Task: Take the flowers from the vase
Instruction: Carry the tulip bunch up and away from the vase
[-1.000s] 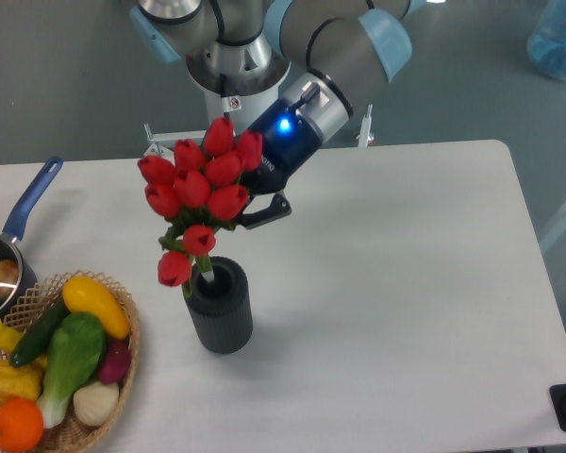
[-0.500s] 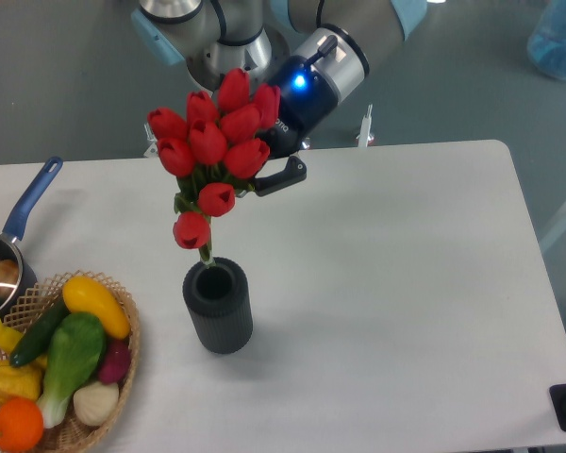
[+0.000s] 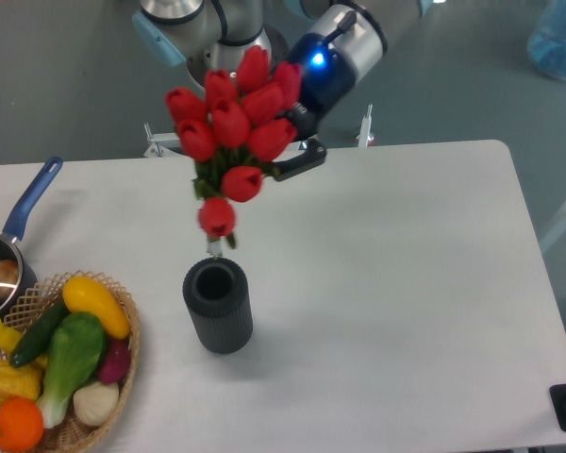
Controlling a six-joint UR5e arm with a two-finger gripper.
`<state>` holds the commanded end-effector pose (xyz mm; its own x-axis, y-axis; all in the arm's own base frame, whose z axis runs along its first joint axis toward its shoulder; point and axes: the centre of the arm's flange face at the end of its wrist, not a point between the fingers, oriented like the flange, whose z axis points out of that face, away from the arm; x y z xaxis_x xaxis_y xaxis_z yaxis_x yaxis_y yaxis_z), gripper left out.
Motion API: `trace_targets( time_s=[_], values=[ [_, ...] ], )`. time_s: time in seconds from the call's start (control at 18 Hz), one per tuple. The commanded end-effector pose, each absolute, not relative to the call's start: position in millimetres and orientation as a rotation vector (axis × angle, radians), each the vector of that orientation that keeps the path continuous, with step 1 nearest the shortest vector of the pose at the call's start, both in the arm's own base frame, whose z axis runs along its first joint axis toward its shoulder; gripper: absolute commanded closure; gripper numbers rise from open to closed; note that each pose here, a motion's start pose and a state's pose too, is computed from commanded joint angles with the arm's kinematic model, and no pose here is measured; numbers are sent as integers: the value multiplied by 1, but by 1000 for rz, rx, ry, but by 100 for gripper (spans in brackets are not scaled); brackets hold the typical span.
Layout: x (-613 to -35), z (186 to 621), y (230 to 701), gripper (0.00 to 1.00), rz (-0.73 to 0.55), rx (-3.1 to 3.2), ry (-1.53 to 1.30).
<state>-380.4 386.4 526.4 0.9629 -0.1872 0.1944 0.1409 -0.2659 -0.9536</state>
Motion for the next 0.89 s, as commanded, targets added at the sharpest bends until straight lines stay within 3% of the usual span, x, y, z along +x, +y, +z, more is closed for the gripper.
trace_targets(
  time_s=[0.56, 0.89],
  values=[
    [-451, 507, 347, 60, -227, -1844, -90],
    [-448, 507, 342, 60, -222, -1843, -97]
  ],
)
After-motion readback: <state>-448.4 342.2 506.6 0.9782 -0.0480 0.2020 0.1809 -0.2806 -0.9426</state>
